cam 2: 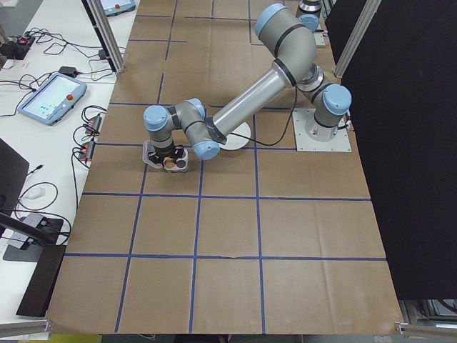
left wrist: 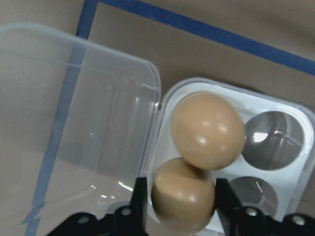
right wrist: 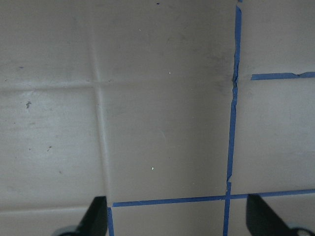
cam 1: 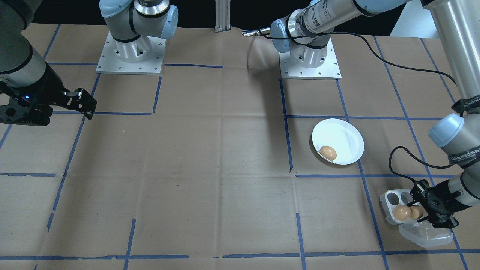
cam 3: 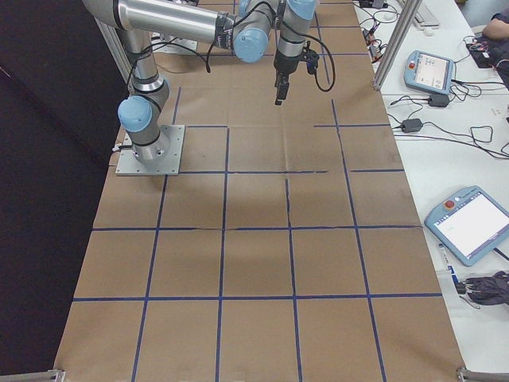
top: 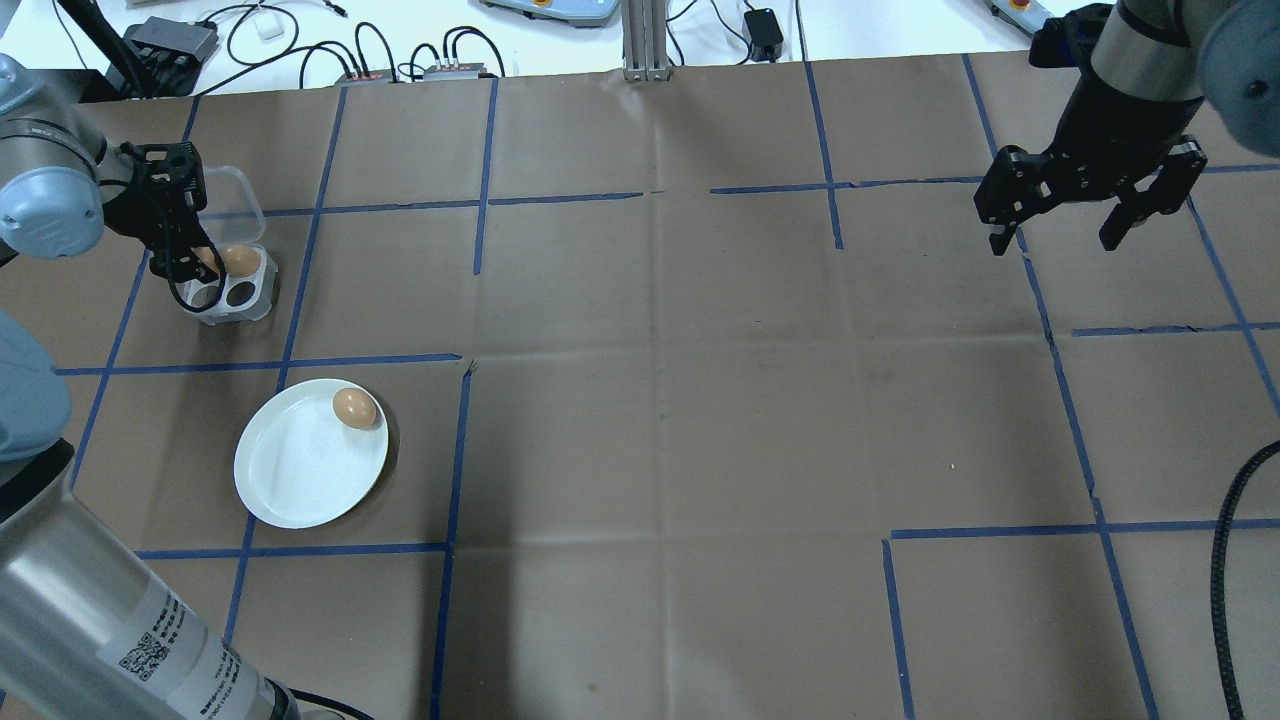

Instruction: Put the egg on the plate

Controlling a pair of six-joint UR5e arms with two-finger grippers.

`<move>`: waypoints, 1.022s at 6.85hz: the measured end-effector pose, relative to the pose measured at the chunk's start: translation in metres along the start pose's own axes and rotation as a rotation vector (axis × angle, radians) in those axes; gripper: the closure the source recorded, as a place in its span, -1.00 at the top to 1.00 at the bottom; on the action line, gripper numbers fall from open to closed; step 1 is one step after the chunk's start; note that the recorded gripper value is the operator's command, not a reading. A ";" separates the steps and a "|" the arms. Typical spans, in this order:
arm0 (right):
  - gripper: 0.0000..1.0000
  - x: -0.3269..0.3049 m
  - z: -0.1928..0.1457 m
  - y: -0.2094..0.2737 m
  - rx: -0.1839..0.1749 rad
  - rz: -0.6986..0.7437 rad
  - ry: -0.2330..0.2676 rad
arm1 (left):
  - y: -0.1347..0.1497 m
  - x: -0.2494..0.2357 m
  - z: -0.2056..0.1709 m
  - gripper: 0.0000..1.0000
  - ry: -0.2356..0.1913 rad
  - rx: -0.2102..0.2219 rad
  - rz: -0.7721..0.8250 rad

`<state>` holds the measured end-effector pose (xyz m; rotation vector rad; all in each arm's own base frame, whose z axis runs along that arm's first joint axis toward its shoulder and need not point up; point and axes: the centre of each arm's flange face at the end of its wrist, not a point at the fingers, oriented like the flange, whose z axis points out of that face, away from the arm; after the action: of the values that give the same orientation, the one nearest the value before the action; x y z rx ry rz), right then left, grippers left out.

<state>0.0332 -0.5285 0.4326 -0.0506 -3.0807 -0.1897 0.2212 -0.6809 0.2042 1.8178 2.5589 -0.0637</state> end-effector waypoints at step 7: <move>1.00 0.000 0.000 0.000 0.000 0.000 0.000 | -0.008 0.045 -0.071 -0.96 -0.010 -0.096 0.064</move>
<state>0.0332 -0.5285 0.4326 -0.0506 -3.0805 -0.1897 0.1999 -0.6385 0.2738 1.8580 2.4491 0.0484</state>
